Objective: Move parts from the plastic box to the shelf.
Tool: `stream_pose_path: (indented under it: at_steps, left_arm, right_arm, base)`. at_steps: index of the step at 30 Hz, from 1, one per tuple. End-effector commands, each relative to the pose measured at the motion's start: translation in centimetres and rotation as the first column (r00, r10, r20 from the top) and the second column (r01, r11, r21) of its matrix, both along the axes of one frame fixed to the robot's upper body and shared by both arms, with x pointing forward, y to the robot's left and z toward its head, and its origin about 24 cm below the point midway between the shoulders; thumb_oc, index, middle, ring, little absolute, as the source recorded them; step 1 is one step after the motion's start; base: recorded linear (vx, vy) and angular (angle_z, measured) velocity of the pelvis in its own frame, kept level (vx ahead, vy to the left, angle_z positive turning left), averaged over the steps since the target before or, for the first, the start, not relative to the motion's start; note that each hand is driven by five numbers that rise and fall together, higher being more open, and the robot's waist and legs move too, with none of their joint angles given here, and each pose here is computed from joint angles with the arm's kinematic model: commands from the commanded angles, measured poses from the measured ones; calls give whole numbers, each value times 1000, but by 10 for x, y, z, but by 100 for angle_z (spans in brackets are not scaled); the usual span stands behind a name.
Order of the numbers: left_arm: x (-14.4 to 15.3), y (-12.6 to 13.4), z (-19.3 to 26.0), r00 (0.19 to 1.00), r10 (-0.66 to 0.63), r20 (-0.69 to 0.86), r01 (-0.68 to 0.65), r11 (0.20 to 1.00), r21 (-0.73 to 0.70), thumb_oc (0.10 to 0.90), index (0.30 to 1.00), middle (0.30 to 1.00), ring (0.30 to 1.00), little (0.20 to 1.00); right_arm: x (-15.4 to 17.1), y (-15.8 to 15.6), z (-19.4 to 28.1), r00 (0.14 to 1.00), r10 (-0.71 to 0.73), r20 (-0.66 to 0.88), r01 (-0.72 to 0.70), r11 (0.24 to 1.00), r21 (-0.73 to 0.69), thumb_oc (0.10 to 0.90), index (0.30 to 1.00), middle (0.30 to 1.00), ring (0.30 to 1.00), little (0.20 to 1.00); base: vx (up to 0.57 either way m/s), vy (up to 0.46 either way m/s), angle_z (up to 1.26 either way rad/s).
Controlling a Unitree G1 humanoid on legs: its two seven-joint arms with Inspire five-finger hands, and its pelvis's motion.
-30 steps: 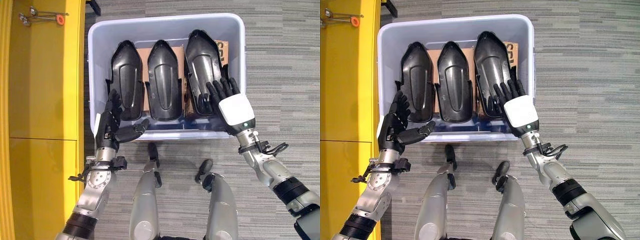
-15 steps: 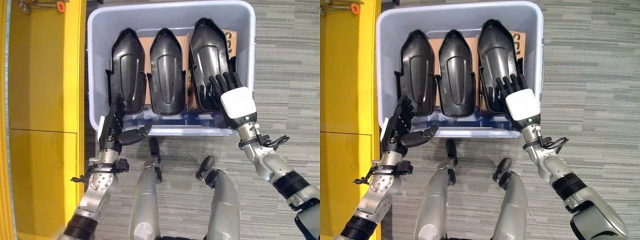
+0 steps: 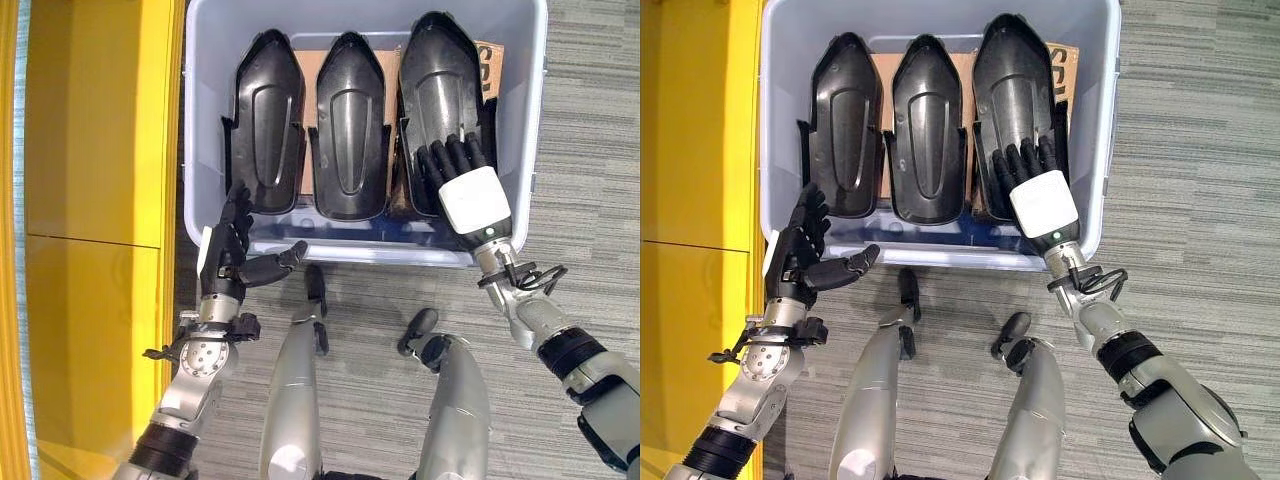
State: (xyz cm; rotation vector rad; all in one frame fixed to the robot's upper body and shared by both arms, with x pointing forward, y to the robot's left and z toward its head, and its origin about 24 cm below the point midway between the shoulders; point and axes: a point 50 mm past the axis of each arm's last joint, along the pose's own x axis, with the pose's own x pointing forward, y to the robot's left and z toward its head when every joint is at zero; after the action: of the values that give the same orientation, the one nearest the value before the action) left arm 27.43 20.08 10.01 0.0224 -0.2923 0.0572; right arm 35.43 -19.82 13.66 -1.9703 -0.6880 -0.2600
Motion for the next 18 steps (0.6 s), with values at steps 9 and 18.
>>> stream_pose_path:
  at_steps: [9, 18]
  left_arm:
    - [-5, -15, 31, 977, -93, 190, 87, 995, 37, 900, 1000, 1000, 1000, 1000]
    - [-3, -20, 32, 974, -115, 194, 112, 993, 28, 900, 1000, 1000, 1000, 1000]
  right_arm:
    - [11, -24, -14, 973, -160, -163, 168, 985, 32, 900, 1000, 1000, 1000, 1000]
    - [11, -56, -37, 884, -364, -294, 456, 813, 361, 400, 300, 300, 300, 300]
  base:
    - [2, -37, 3]
    - [-5, 2, -2]
